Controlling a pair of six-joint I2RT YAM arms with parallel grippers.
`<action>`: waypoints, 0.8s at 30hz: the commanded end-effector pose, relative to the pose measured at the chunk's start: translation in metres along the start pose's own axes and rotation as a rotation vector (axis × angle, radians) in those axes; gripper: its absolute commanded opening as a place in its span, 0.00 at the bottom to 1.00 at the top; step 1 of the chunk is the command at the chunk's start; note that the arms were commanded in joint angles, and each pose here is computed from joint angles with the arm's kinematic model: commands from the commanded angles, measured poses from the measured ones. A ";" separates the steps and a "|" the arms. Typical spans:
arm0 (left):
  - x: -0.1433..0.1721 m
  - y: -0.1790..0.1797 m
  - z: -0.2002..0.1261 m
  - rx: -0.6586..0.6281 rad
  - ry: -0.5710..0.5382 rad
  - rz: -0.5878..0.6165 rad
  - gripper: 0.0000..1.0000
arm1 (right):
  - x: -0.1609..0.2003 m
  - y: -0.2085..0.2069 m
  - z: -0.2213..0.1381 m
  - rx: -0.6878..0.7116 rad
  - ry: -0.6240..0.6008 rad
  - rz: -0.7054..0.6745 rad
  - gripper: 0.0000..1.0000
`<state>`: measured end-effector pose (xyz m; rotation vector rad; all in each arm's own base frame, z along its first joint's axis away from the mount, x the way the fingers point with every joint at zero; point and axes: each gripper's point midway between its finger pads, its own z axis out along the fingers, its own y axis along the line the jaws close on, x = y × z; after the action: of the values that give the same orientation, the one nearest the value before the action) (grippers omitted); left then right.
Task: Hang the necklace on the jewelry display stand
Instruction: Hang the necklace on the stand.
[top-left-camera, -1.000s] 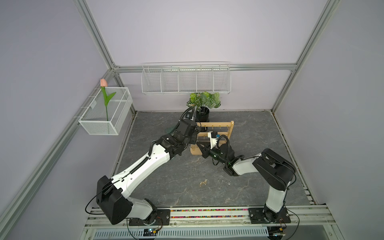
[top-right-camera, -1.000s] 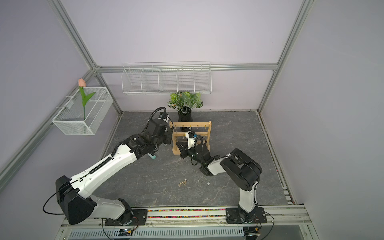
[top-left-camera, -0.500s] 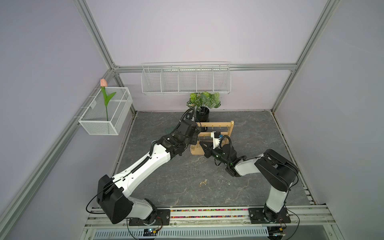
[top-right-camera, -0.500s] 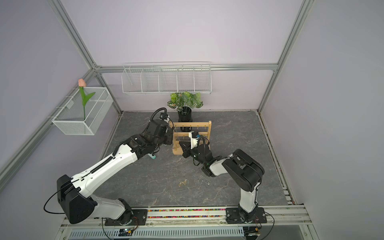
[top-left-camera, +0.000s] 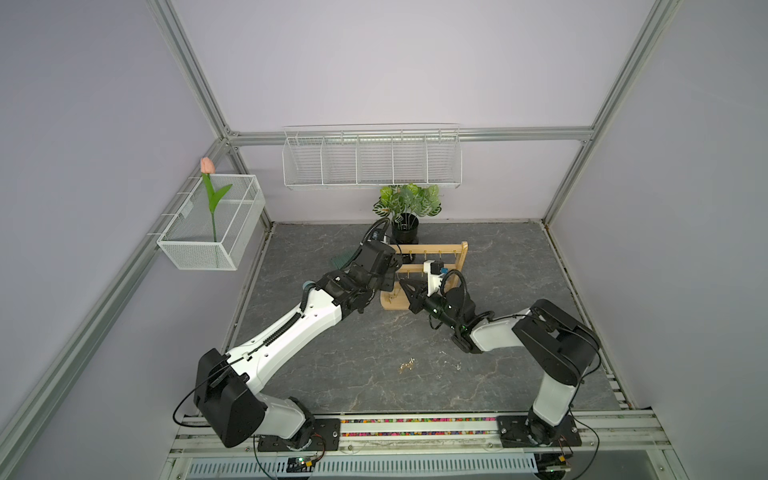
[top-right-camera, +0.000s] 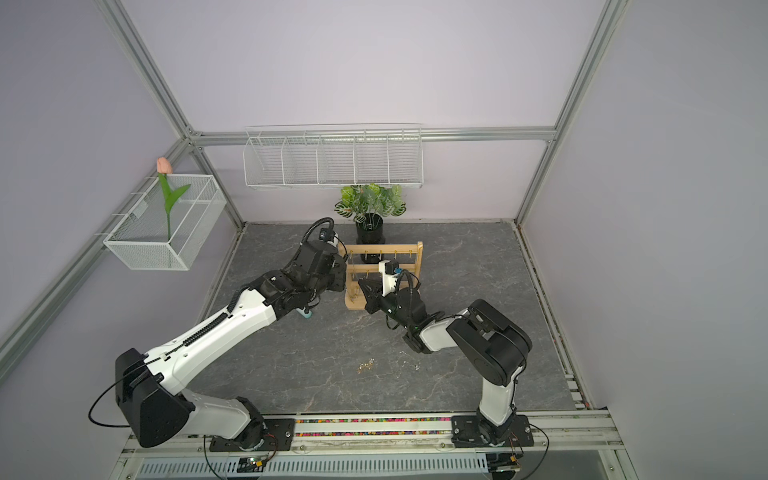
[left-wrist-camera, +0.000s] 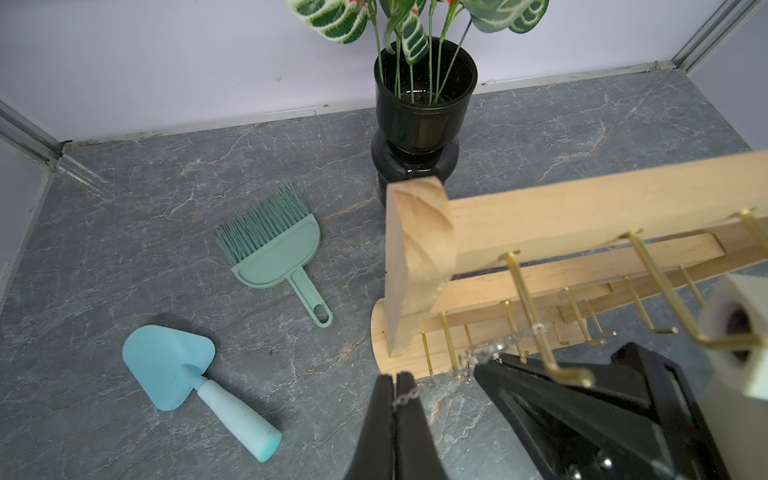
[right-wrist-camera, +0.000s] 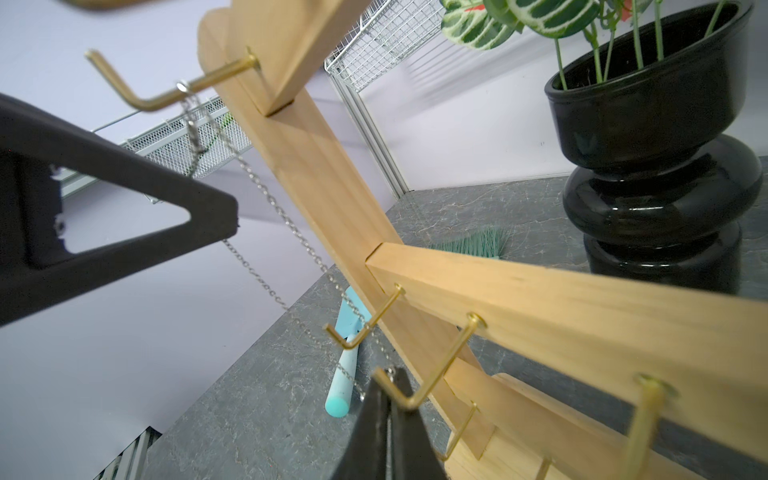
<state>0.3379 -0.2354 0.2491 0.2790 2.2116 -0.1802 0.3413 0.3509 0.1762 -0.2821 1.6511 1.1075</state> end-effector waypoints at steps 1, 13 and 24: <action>0.011 0.000 0.009 -0.004 0.035 -0.022 0.00 | -0.025 0.007 0.000 -0.009 -0.078 -0.015 0.07; 0.019 0.002 0.016 -0.022 0.062 -0.028 0.00 | -0.023 0.002 0.003 0.010 -0.078 -0.013 0.10; 0.017 0.003 0.016 -0.032 0.054 -0.034 0.00 | -0.014 -0.002 0.006 0.016 -0.054 -0.004 0.13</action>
<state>0.3400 -0.2376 0.2339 0.2574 2.2496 -0.1737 0.3455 0.3500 0.1760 -0.2663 1.6565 1.0869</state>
